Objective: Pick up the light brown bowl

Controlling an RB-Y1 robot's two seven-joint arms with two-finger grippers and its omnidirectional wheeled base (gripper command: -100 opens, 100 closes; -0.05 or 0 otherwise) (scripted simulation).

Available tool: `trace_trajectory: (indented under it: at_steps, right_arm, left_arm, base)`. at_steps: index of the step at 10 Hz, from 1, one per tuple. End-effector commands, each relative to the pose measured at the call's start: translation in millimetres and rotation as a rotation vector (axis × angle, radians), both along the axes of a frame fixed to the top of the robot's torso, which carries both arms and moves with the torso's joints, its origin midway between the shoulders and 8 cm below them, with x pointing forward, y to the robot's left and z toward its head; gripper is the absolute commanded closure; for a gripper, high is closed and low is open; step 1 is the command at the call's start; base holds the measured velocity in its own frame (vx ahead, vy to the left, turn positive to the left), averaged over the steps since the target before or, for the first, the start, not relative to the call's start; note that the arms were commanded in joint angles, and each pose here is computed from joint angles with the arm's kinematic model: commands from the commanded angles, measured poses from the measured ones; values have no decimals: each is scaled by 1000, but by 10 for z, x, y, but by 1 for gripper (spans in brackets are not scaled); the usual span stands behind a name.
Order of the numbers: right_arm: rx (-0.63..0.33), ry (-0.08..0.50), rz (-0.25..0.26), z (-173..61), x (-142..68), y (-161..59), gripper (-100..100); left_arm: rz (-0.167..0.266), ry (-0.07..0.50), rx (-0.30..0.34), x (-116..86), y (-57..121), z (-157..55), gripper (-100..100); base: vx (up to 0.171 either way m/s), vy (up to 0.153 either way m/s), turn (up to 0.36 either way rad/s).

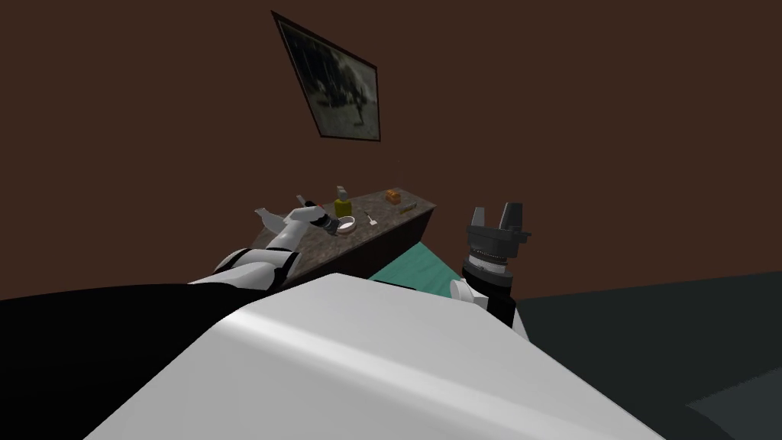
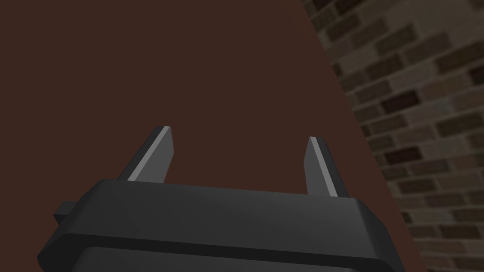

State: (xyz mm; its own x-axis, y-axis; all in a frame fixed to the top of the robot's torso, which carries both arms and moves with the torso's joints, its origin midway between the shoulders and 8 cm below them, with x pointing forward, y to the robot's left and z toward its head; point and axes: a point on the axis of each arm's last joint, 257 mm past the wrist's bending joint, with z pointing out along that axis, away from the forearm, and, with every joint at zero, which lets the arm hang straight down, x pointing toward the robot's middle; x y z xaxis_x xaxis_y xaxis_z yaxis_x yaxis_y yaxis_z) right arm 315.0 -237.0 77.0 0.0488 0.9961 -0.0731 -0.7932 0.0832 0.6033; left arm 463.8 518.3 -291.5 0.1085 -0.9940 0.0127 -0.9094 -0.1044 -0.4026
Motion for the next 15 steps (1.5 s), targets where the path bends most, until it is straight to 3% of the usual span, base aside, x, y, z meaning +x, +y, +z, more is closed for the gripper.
trace_trajectory:
  at_steps: [1, 3, 4, 6, 7, 8, 12, 13, 14, 15]
  right_arm:
    - [0, 0, 0, 0, 0, 0, 0]
    - [0, 0, 0, 0, 0, 0, 0]
    - [0, 0, 0, 0, 0, -1, 0]
    - [0, 0, 0, 0, 0, 0, 0]
    - [0, 0, 0, 0, 0, 0, 0]
    - [0, 0, 0, 0, 0, 0, 0]
    - [0, 0, 0, 0, 0, -1, 0]
    - [0, 0, 0, 0, 0, -1, 0]
    - [0, 0, 0, 0, 0, -1, 0]
    - [0, 0, 0, 0, 0, -1, 0]
  left_arm:
    - [6, 18, 11, -188, 186, -13, -100]
    - [11, 6, 1, -197, 241, 80, -100]
    - [-10, 19, 28, -332, 340, 95, -100]
    - [7, 28, 26, -465, 497, 175, -100]
    - [4, 25, 26, -406, 479, 153, -100]
    - [4, 25, 26, -414, 486, 157, 100]
    - [4, 27, 26, -418, 484, 150, 100]
    - [4, 27, 26, -419, 484, 149, 0]
    - [19, 0, 3, -234, 345, 177, 100]
    - [12, 1, -2, -194, 260, 120, 100]
  base:
    - [39, -102, -154]
    - [10, -25, 17]
    - [29, -68, -220]
    - [37, -77, -70]
    - [9, -23, 16]
    - [2, -5, -2]
    - [0, 0, 0]
    - [0, 0, 0]
    - [-33, 88, 236]
    - [-54, 124, 149]
